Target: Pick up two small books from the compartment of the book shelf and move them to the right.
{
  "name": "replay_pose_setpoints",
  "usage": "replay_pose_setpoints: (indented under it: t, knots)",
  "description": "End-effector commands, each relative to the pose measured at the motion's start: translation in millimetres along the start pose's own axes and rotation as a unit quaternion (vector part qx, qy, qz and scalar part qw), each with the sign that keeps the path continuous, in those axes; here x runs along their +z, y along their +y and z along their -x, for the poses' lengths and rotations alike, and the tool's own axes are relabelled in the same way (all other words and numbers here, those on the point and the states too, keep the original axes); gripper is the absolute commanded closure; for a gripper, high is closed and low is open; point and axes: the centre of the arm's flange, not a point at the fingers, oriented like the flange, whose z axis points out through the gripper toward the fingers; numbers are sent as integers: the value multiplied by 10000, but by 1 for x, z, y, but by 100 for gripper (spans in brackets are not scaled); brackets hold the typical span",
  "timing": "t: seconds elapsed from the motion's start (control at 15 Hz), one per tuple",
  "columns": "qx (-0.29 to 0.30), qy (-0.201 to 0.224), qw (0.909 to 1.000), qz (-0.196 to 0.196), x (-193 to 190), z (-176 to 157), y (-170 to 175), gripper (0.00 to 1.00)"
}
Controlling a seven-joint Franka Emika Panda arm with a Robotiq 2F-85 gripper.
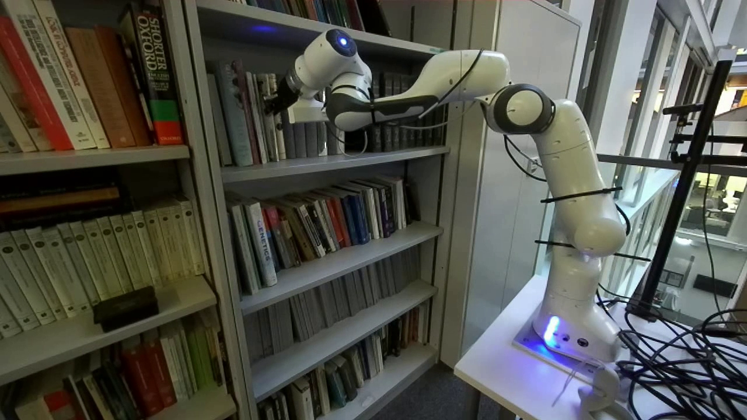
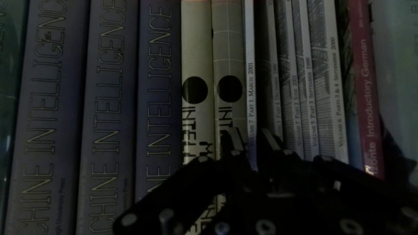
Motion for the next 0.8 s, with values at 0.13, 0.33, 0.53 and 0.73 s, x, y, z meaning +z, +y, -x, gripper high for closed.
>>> replay_pose_setpoints:
  t: [0.13, 0.33, 0.53, 0.73]
  knots:
    - [14, 92, 9999, 106, -1, -5, 0, 98]
    - [-70, -17, 9999, -98, -10, 0, 1, 98]
    - [-480, -303, 9962, -658, -29, 9, 1, 98]
    - [-878, -649, 9893, -970, -51, 16, 4, 98]
